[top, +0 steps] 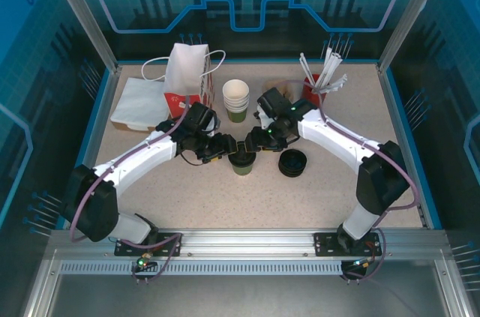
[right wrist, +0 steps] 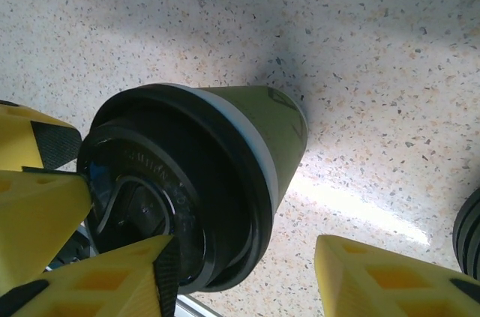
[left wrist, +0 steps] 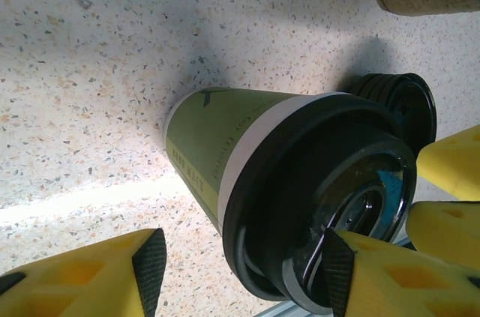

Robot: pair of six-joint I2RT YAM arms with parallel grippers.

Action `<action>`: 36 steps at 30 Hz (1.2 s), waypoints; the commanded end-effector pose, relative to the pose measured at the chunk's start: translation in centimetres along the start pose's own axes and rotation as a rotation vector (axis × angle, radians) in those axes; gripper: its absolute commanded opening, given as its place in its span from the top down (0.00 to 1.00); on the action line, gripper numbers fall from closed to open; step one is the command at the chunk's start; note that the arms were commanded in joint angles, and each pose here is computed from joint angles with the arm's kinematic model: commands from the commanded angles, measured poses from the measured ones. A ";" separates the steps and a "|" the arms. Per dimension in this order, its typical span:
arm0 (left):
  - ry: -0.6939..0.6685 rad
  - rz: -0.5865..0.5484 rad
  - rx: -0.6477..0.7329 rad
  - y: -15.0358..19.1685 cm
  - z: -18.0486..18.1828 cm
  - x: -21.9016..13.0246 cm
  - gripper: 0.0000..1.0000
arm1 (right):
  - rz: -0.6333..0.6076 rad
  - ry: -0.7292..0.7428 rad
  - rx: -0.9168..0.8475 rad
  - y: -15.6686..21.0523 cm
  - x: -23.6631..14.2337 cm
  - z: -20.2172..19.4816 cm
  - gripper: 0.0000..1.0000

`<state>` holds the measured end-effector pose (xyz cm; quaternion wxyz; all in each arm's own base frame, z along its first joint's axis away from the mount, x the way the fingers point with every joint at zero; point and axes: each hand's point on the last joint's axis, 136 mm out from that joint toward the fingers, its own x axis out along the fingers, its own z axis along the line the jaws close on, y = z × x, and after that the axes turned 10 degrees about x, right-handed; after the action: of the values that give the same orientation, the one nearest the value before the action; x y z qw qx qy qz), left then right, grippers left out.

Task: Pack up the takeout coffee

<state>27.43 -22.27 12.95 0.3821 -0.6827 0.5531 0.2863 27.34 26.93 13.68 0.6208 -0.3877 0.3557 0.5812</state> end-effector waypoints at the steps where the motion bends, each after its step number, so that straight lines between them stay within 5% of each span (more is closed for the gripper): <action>1: -0.012 0.026 0.010 0.4 0.5 0.2 0.41 | 0.033 -0.013 -0.025 0.6 0.2 0.9 0.49; 36: -0.188 0.141 -0.008 4.4 5.4 2.6 0.50 | 0.121 0.075 0.005 2.2 1.8 -1.3 0.57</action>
<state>27.35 -22.48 11.90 0.3959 -0.6749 0.5566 0.2793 26.88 27.03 12.62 0.6049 -0.3820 0.3707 0.5922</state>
